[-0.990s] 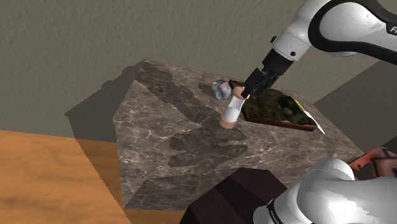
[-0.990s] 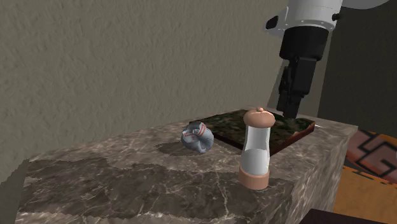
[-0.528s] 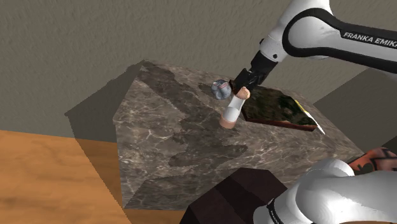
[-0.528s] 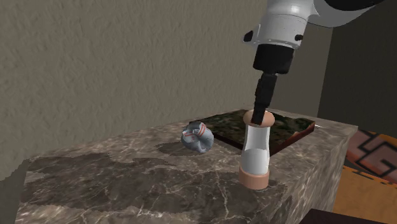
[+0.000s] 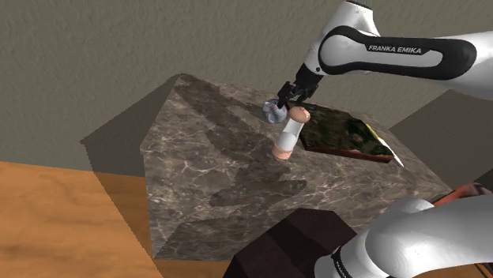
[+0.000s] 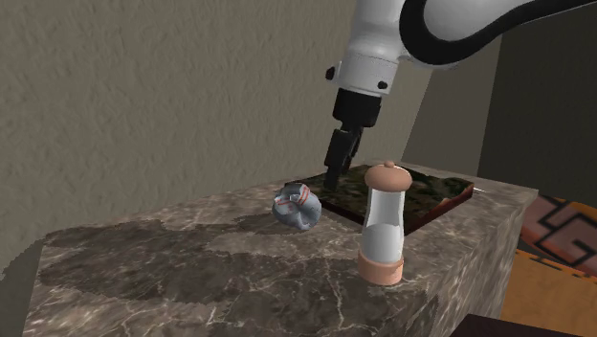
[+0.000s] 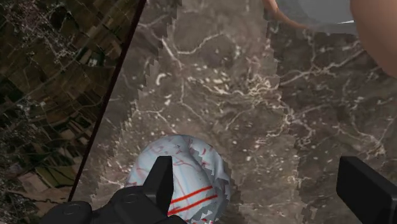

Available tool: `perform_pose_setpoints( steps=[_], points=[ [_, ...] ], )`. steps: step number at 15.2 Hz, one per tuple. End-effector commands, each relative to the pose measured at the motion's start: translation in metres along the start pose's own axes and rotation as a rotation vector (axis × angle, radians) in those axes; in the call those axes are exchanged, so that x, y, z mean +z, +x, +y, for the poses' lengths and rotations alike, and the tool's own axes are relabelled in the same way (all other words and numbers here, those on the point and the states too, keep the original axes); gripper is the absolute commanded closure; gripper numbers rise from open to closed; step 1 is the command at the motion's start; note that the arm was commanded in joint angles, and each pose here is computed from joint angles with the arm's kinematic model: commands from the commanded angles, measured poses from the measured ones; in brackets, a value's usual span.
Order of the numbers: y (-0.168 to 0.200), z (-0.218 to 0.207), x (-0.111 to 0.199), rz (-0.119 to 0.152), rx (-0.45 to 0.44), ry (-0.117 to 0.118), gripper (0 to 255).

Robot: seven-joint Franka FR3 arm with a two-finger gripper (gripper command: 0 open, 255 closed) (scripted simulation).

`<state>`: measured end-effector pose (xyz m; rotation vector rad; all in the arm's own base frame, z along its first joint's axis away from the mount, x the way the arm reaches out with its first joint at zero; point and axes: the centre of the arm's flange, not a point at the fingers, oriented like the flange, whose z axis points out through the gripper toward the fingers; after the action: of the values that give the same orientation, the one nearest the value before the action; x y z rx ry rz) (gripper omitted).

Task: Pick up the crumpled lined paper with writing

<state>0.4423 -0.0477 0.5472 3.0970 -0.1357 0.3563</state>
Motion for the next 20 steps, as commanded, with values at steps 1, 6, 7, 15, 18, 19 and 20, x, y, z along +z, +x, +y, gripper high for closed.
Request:
perform_pose_setpoints(
  steps=[1, 6, 7, 15, 18, 19, 20],
  points=[
    [0.018, 0.012, 0.011, 0.017, 0.009, -0.024, 0],
    [0.061, 0.036, 0.034, 0.054, 0.031, -0.081, 0],
    [0.06, 0.036, 0.04, 0.054, 0.031, -0.081, 0],
    [0.052, 0.035, 0.073, 0.054, 0.031, -0.081, 0],
    [0.052, 0.036, 0.074, 0.053, 0.031, -0.081, 255],
    [0.052, 0.036, 0.074, 0.053, 0.031, -0.081, 255],
    [0.052, 0.036, 0.074, 0.053, 0.031, -0.081, 255]
  ],
)
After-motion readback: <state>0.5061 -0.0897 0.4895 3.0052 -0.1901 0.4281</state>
